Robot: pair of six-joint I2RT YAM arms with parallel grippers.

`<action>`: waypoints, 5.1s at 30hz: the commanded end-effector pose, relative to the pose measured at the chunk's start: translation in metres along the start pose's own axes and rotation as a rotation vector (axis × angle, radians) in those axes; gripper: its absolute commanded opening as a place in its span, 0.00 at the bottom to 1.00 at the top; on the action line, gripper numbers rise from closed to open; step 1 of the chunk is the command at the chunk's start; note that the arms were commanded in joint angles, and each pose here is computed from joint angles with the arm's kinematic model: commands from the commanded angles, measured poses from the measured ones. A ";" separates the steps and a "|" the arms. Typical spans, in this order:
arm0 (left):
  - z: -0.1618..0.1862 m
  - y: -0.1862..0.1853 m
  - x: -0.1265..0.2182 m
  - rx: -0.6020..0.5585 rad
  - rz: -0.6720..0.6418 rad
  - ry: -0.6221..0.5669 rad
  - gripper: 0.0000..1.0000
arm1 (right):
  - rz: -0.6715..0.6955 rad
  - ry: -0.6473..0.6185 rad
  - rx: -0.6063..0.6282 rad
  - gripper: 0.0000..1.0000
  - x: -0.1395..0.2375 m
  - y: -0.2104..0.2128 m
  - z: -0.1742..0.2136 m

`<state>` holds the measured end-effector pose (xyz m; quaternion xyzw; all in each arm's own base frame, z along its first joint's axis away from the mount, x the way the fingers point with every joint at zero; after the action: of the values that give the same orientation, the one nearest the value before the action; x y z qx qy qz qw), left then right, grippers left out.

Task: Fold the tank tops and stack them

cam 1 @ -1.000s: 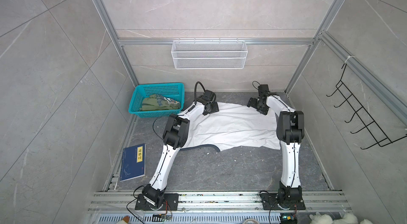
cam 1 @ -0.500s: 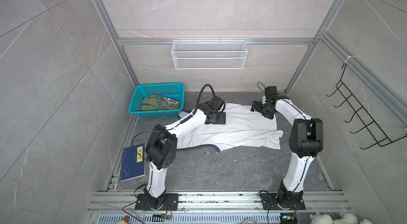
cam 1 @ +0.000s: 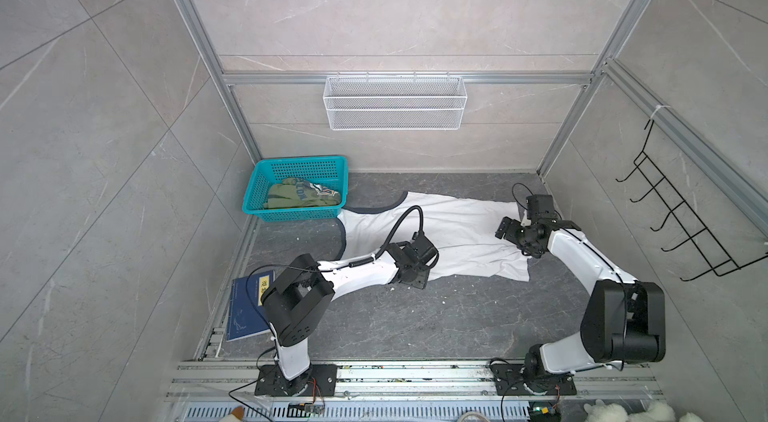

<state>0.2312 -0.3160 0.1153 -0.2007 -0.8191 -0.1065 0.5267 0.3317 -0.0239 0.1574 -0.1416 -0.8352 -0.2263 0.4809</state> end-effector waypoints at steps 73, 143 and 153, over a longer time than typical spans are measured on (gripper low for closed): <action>0.022 -0.009 -0.040 0.048 -0.128 0.066 0.05 | 0.174 0.082 -0.168 0.33 -0.076 -0.053 -0.022; 0.001 0.111 -0.041 0.313 -0.033 0.046 0.69 | -0.007 0.297 -0.218 0.91 -0.008 -0.026 0.158; 0.058 0.088 -0.035 0.433 -0.069 0.091 0.71 | 0.093 0.289 -0.301 0.93 -0.046 -0.043 0.111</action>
<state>0.2703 -0.2277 0.0767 -0.0869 -0.8351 0.0449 0.5414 0.2473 0.0161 0.0811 -0.1860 -0.7114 -0.3592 0.5747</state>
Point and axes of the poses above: each gripper's point midway between its finger pads, its own x axis back along the fingers, its own y axis along the line the jaws close on, z = x × y, the point moved 6 cm from there along x, back along the fingers, and after that the axes turned 2 degrees about -x, right-handed, at the moved point
